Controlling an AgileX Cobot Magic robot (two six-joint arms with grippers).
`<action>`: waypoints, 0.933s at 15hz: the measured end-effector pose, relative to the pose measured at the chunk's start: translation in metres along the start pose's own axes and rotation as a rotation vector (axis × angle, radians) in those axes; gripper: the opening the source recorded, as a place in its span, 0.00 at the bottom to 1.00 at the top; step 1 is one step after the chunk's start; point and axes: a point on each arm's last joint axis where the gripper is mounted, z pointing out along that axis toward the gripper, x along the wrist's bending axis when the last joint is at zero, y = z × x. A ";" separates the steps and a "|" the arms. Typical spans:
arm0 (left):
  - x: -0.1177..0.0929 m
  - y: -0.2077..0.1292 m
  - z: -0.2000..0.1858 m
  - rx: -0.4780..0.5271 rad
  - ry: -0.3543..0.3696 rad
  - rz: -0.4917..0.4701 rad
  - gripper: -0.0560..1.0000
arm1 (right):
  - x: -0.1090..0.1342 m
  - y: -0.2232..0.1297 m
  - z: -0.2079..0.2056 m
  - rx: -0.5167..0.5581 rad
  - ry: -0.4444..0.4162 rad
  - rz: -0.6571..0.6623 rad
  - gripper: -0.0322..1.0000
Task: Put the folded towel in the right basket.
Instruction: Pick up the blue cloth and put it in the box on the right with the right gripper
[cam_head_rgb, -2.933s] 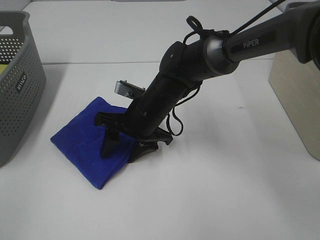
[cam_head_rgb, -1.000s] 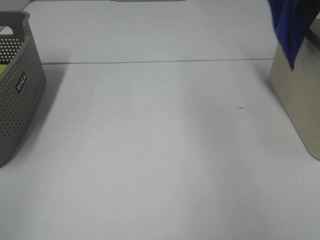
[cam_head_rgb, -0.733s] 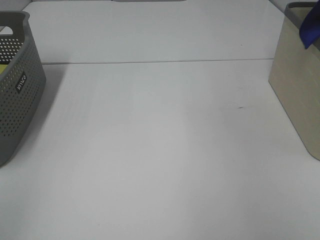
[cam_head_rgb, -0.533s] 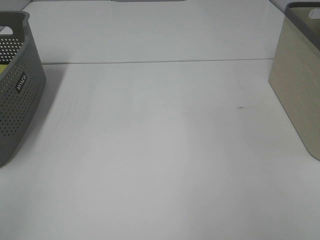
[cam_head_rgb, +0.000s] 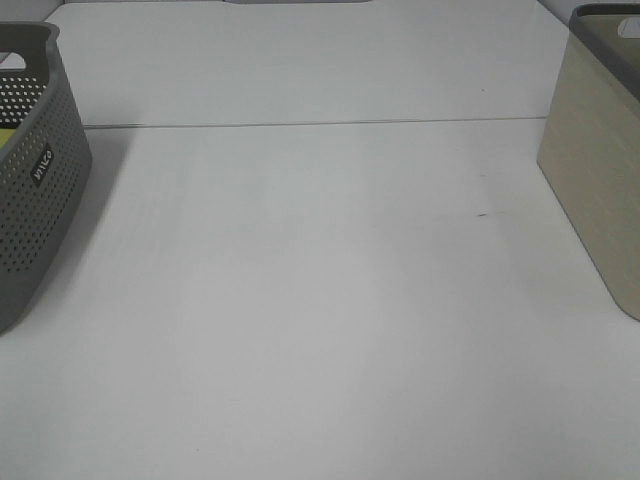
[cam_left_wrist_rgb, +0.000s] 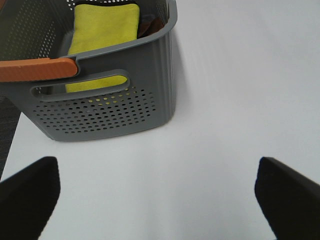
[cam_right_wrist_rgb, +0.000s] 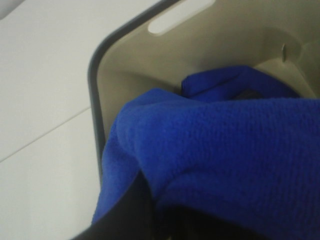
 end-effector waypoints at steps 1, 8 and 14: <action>0.000 0.000 0.000 0.000 0.000 0.000 0.99 | -0.008 -0.004 0.017 0.048 -0.004 0.017 0.10; 0.000 0.000 0.000 0.000 0.000 0.000 0.99 | -0.049 -0.052 0.104 0.472 0.023 0.128 0.16; 0.000 0.000 0.000 0.000 0.000 0.000 0.99 | -0.049 -0.056 0.106 0.516 0.033 0.135 0.94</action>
